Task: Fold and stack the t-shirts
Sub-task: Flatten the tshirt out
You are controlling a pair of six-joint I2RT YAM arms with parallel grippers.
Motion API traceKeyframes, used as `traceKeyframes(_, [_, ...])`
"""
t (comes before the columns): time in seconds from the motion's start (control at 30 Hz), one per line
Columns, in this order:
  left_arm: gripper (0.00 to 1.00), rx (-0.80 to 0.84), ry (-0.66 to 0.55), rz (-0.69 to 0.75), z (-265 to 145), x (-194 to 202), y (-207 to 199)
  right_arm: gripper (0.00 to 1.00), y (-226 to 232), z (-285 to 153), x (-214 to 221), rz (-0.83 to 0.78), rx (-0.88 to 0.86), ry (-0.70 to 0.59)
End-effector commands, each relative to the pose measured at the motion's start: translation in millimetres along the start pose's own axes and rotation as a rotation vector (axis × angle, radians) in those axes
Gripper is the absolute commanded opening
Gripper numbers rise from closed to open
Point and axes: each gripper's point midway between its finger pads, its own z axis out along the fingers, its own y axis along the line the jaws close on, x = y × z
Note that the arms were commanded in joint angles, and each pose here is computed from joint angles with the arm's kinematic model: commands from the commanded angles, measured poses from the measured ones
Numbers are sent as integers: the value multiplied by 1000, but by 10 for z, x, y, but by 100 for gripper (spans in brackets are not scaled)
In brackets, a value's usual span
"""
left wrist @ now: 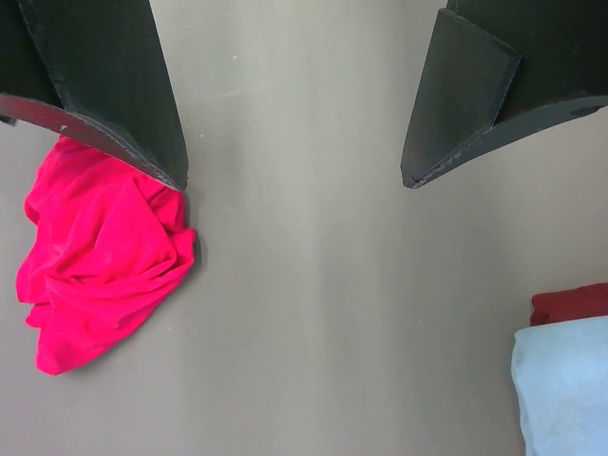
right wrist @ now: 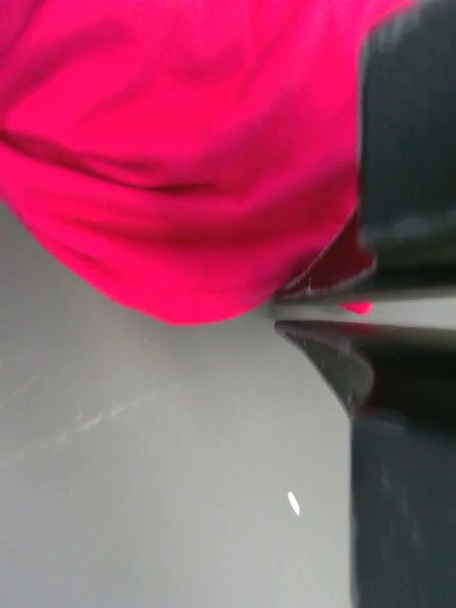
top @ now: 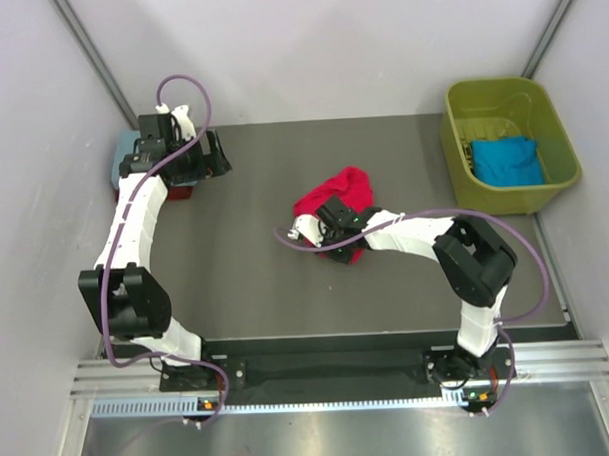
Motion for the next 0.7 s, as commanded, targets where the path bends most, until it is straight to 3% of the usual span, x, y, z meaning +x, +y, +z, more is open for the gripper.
traceKeyframes(0.0, [98,27,-68,14,-189,-164,-81,5,-148,29,-154,-12,61,-23])
traceKeyframes(0.03, [98,29,-67,11,-191,-161,-80,0,-229,-36,-233,-15,94,-37])
traceKeyframes(0.2, [98,23,-76,2,-229,-171,-75,0,-488,-516,-512,-75,213,-92])
traceKeyframes(0.43, [96,39,-84,-35,-240,-150,-93,0,-811,-2030,-1219,-124,420,-381])
traceKeyframes(0.57, [95,65,-66,-71,-193,-42,-124,0,-853,-2566,-1423,-91,470,-480])
traceKeyframes(0.6, [95,71,-69,-78,-202,-38,-133,9,-829,-2561,-1380,-84,459,-463])
traceKeyframes(0.63, [95,79,-65,-85,-203,-20,-153,43,-788,-2495,-1307,-83,438,-443])
traceKeyframes(0.67, [96,88,-60,-96,-199,9,-167,58,-722,-2401,-1232,-95,406,-422])
